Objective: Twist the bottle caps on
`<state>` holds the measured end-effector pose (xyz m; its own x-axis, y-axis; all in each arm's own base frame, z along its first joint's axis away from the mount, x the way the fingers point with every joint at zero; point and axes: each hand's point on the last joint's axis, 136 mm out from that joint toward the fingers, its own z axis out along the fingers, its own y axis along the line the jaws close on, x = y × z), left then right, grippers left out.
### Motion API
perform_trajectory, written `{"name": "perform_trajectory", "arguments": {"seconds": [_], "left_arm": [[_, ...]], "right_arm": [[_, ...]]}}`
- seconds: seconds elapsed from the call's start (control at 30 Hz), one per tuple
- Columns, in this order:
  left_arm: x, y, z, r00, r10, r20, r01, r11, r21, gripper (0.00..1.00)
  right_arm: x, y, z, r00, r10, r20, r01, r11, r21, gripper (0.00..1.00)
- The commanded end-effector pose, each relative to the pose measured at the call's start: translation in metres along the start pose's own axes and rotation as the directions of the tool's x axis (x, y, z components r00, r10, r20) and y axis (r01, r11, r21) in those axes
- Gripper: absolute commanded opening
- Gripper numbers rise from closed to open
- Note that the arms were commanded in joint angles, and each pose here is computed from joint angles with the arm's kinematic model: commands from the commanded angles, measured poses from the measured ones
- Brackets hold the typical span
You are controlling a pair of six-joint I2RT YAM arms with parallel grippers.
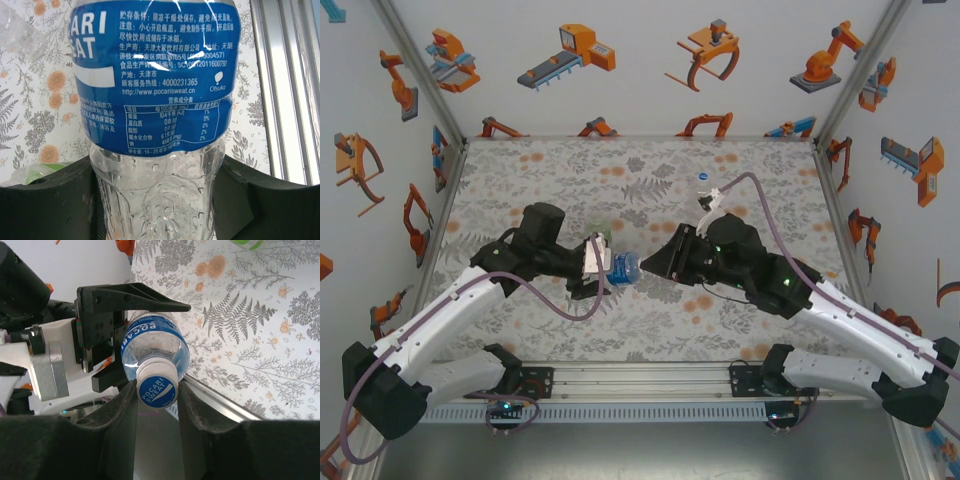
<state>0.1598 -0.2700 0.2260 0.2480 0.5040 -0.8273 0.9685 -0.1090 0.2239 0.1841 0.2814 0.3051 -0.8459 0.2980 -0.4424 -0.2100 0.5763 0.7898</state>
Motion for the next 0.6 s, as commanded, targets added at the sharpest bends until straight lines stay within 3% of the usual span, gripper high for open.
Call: {"name": "perform_trajectory", "arguments": {"seconds": [0.0, 0.03, 0.17, 0.27, 0.4, 0.57], "left_arm": [[-0.039, -0.001, -0.007, 0.986, 0.106, 0.131, -0.108, 0.994, 0.015, 0.0], [-0.039, -0.001, -0.007, 0.986, 0.107, 0.13, -0.109, 0.994, 0.014, 0.0], [-0.039, -0.001, -0.007, 0.986, 0.106, 0.128, -0.108, 0.994, 0.013, 0.0], [-0.038, 0.0, -0.007, 0.986, 0.108, 0.124, -0.109, 0.994, 0.005, 0.0], [-0.037, 0.0, -0.007, 0.987, 0.106, 0.121, -0.108, 0.994, 0.006, 0.0], [-0.038, -0.001, -0.007, 0.986, 0.106, 0.127, -0.109, 0.994, 0.013, 0.0]], "right_arm": [[-0.006, 0.0, 0.007, 0.995, 0.095, 0.03, -0.096, 0.995, 0.005, 0.0], [-0.006, 0.003, 0.007, 0.997, 0.077, 0.031, -0.077, 0.997, -0.008, 0.0], [-0.016, 0.012, -0.002, 0.997, -0.053, 0.062, 0.054, 0.998, -0.015, 0.31], [-0.025, 0.019, -0.017, 0.978, -0.183, 0.101, 0.185, 0.983, -0.01, 0.47], [-0.033, 0.033, -0.035, 0.929, -0.346, 0.132, 0.351, 0.936, -0.015, 0.58], [-0.03, 0.052, -0.046, 0.814, -0.566, 0.127, 0.576, 0.816, -0.056, 0.59]]}}
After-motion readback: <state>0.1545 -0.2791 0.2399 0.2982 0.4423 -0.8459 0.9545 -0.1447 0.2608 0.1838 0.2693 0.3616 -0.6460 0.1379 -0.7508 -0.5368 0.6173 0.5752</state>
